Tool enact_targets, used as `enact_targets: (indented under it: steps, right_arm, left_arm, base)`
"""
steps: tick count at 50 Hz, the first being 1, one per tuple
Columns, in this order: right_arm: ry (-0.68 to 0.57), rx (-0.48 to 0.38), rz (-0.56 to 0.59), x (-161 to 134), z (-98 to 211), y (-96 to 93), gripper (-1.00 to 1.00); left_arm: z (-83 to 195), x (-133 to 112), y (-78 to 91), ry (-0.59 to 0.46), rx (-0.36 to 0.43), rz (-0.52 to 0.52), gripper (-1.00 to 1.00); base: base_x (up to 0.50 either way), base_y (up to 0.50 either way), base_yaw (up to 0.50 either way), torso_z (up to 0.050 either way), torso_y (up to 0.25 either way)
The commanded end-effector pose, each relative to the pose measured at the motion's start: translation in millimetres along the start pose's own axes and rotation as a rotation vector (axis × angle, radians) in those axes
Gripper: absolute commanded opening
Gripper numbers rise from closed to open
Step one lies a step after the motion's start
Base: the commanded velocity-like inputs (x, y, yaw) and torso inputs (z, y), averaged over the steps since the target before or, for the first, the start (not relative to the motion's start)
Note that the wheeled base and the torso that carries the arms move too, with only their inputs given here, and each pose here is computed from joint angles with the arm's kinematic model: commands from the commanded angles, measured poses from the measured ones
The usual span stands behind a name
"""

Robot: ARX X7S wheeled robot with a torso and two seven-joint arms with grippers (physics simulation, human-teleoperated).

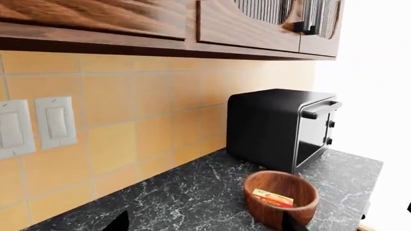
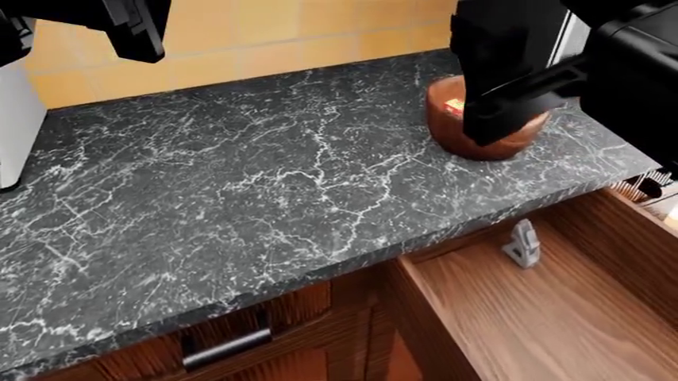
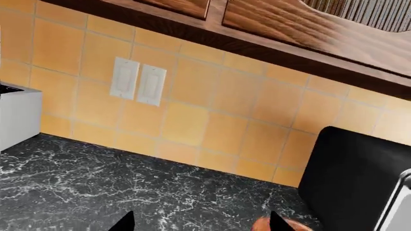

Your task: Place the bar in the bowl and close the drawer.

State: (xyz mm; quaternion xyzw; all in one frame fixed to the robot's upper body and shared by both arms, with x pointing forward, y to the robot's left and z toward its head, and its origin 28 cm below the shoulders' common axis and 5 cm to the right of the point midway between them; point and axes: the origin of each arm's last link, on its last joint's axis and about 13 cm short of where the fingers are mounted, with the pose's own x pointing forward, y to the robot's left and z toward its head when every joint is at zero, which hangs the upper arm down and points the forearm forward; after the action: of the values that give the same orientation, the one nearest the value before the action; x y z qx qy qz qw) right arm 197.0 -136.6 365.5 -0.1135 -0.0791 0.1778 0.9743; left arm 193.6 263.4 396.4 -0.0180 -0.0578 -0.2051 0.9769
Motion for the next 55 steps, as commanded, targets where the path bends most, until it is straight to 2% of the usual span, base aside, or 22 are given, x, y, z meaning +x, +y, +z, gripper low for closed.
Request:
enact_targets:
  steps: [1,55]
  right_arm:
    - [-0.002,0.004,0.0,-0.7,0.7,-0.1,1.0]
    - [0.0,0.01,-0.005,-1.1,-0.5,1.0,1.0]
  left_arm:
    - [0.3,-0.5,-0.2,0.001,-0.001,0.0,1.0]
    - [0.5,-1.2,-1.3,0.012,0.001,-0.006,1.0]
  base:
    - [0.0,0.0,-0.5,0.0,0.0]
    - [0.0,0.0,-0.5,0.0,0.0]
